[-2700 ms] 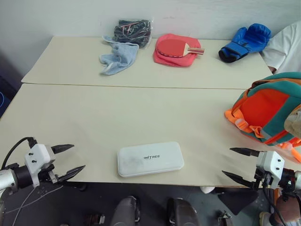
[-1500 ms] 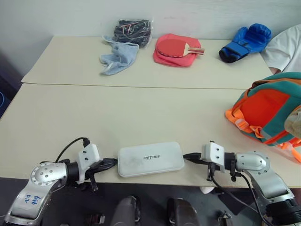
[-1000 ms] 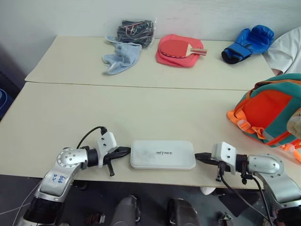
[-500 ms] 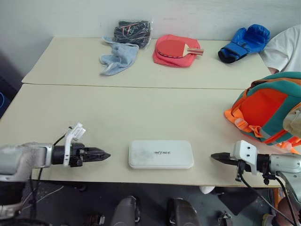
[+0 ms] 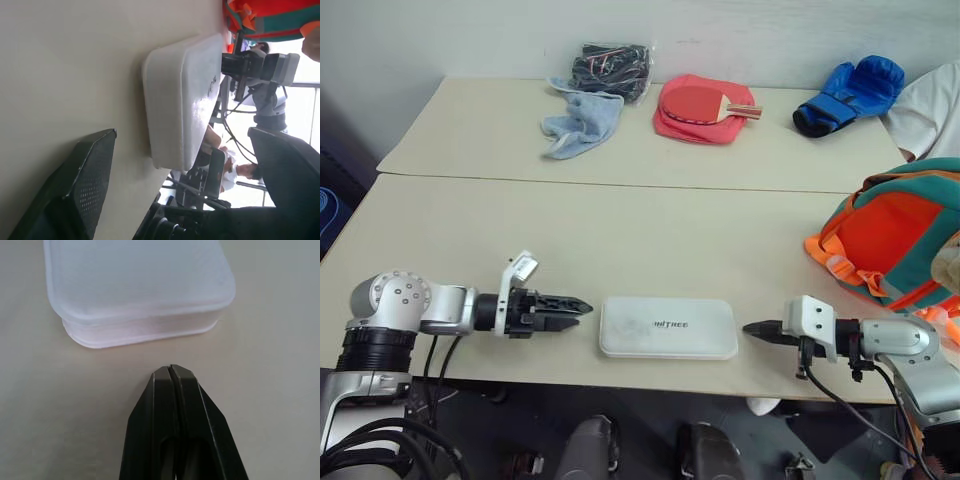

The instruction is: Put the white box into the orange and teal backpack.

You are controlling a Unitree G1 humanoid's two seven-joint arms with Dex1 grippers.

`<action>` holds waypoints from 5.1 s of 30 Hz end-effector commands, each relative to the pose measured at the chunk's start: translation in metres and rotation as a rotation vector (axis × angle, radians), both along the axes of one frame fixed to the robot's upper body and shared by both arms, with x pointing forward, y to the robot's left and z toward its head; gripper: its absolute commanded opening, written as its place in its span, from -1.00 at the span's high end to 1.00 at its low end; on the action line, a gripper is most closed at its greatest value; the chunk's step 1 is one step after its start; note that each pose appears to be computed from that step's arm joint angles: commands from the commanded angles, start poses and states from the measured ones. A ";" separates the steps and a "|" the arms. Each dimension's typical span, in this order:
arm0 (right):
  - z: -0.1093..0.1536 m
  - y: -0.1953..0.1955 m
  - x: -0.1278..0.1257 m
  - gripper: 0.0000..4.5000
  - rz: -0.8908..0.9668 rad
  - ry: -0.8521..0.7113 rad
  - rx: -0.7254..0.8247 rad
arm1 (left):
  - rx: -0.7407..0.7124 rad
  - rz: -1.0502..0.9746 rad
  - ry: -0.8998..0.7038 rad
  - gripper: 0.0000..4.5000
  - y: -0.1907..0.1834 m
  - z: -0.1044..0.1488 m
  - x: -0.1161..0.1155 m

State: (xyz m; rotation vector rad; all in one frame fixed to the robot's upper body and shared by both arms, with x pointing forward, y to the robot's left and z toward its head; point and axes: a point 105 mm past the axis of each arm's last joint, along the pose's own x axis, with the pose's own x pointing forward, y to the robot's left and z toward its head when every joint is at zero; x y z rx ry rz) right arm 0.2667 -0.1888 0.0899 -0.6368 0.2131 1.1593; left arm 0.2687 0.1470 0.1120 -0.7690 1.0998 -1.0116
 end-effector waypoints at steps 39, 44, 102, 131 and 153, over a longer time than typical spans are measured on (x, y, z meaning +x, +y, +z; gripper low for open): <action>0.041 -0.138 -0.105 -0.99 -0.845 -0.117 0.284 | -0.167 -0.154 -1.291 0.46 -0.034 0.070 0.008; 0.070 -0.172 -0.088 -0.99 -0.937 -0.290 0.326 | -0.171 -0.181 -1.302 0.46 -0.029 0.073 0.009; 0.104 0.070 -0.027 0.99 0.149 0.283 0.515 | 0.088 -0.284 -1.534 0.46 -0.016 0.121 0.034; 0.094 0.070 -0.015 1.00 0.028 0.167 0.530 | 0.005 -0.586 -1.491 -0.60 -0.015 0.153 0.075; 0.090 0.085 0.009 1.00 0.070 0.185 0.517 | -0.313 -0.697 -2.112 -0.60 -0.141 0.189 -0.017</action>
